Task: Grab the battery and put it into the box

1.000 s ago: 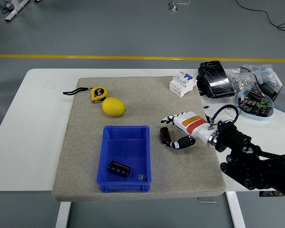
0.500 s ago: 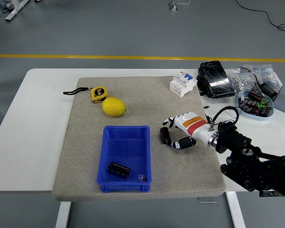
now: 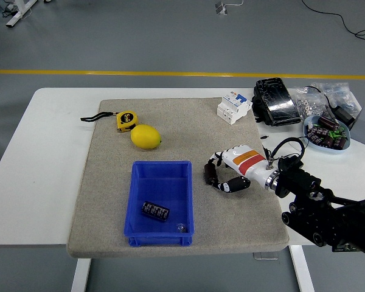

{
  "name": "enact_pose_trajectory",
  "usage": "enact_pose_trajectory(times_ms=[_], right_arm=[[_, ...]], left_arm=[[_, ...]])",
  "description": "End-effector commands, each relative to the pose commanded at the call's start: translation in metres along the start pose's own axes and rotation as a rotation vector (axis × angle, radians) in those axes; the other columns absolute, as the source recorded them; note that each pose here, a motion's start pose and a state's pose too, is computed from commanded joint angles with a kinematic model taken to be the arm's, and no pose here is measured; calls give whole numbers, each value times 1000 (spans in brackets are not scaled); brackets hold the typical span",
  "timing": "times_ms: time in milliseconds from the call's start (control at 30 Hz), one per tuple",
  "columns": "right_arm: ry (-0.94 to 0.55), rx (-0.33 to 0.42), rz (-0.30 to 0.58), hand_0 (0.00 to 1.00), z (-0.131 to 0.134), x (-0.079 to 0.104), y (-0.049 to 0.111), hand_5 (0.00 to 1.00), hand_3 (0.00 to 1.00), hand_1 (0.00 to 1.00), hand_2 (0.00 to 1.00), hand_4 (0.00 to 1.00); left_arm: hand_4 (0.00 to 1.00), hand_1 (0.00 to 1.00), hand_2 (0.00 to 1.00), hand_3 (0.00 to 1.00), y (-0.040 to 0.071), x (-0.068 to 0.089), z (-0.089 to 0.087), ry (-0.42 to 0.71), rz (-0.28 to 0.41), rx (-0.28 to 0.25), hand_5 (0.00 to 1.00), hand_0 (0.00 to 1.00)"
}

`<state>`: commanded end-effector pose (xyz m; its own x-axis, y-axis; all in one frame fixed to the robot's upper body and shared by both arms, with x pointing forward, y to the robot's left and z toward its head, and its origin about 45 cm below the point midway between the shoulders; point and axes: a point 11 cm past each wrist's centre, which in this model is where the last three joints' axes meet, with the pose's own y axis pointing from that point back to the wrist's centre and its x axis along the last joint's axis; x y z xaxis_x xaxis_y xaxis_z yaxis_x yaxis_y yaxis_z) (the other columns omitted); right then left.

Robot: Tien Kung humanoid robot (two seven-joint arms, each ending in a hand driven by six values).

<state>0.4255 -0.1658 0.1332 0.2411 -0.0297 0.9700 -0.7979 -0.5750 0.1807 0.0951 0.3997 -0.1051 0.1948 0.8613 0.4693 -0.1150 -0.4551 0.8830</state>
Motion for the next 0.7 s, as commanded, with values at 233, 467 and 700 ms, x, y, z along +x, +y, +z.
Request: enact_pose_trajectory(times_ms=[233, 467, 700], right_arm=[[-8, -14, 21, 352, 3, 4, 1, 327, 675, 473, 551, 787], [-4, -37, 46, 353, 10, 13, 3, 328, 667, 476, 552, 783], [5, -44, 39, 351, 15, 13, 5, 323, 662, 473, 549, 779]], left_arm=[[634, 567, 641, 586, -1, -1, -7, -6, -3, 14, 604, 561], [633, 568, 641, 585, -2, -1, -14, -10, -2, 24, 604, 561], [633, 567, 641, 585, -2, 0, -15, -12, -1, 27, 603, 559]])
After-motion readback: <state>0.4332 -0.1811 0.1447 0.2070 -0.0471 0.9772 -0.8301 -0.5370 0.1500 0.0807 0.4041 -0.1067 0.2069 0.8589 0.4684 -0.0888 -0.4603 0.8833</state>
